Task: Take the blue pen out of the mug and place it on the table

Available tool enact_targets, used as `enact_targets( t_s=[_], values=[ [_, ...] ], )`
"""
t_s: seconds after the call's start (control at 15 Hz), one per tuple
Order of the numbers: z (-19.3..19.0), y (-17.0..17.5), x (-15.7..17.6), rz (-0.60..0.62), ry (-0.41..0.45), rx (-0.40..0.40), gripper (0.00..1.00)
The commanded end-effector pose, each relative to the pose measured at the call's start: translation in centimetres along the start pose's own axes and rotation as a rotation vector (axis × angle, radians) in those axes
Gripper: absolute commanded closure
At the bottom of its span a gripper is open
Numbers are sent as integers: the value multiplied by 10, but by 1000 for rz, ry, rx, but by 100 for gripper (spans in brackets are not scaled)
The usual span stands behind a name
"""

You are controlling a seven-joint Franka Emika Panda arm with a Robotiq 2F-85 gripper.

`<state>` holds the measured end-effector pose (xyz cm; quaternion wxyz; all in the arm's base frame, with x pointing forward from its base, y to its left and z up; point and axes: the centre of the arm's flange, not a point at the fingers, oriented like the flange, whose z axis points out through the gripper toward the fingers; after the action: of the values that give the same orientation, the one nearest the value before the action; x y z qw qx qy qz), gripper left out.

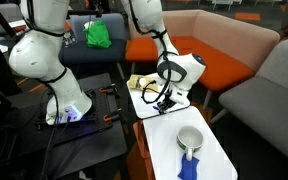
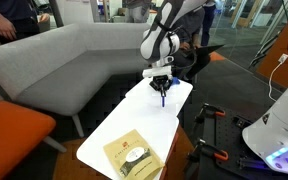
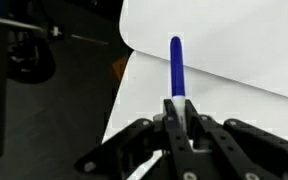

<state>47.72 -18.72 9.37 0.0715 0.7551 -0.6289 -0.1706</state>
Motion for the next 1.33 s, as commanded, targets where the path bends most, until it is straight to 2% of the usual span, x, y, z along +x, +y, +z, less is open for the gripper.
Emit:
enact_targets(
  t_s=[0.0,0.2,0.4,0.47,0.53,0.6,0.73,0.93,1.2,1.27],
  values=[
    [26,-18,35,-21,-190,33,97],
    [49,-20,54,4,-299,0,97],
    [58,-19,61,18,-376,-106,97],
    [59,-18,61,6,-387,-119,97],
    [58,-19,61,8,-393,-142,85],
    [55,-20,60,6,-388,-145,61],
    [46,-21,59,-22,-338,-105,56],
    [28,-23,55,-60,-249,-71,35],
    [-9,-13,42,-113,-49,-35,5],
    [-20,-7,38,-127,-2,-6,1]
  ],
)
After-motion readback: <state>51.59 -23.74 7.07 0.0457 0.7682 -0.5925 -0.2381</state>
